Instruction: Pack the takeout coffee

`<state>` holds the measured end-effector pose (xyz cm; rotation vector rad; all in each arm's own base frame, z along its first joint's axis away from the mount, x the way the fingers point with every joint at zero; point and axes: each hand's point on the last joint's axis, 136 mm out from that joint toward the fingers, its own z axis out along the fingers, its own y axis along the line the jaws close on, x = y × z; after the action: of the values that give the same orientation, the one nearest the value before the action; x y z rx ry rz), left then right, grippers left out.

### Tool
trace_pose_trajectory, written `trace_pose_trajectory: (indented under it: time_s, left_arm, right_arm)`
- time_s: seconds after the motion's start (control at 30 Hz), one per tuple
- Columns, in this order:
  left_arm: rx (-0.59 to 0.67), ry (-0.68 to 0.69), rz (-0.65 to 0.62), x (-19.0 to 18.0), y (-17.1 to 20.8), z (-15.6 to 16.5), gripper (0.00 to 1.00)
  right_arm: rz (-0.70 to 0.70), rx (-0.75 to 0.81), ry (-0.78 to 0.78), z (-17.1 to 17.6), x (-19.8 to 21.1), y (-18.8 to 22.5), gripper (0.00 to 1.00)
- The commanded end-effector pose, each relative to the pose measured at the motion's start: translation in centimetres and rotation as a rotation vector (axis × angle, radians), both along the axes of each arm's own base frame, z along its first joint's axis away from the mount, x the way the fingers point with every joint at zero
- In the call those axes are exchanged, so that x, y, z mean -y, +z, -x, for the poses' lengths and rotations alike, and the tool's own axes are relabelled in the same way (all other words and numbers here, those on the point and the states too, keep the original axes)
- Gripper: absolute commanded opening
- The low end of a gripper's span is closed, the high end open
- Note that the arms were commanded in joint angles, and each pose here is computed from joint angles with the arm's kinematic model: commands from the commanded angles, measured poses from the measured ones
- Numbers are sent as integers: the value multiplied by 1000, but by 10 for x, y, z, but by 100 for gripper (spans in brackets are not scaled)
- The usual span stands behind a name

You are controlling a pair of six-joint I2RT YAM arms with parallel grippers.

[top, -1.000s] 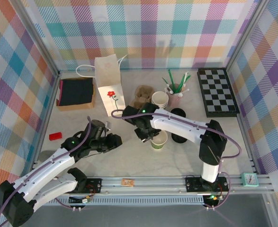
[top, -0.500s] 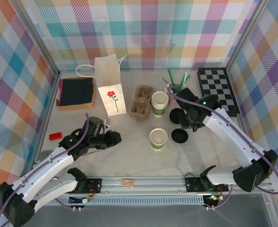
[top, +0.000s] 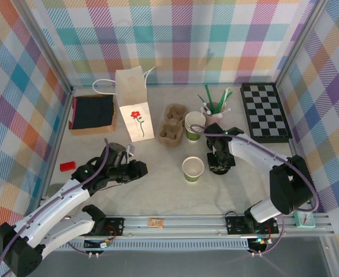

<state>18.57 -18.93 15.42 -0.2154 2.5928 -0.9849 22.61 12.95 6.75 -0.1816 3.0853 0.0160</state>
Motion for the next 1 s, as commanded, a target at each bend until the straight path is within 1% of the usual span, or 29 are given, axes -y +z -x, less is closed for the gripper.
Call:
trace_pose_trajectory:
  time_s: [0.0, 0.6, 0.77, 0.97]
  left_arm:
    - [10, 8, -5, -4, 2, -1, 28]
    - [10, 10, -8, -8, 1, -1, 28]
    - [6, 13, -10, -10, -1, 0, 28]
    - [8, 16, -5, -11, -2, -1, 28]
  right_arm:
    - [-44, 2, 23, -9, -12, -5, 32]
    - [50, -14, 17, -21, -13, -34, 32]
    - [86, 3, 36, -20, -13, -32, 30]
    - [127, -1, 40, -16, -9, -37, 26]
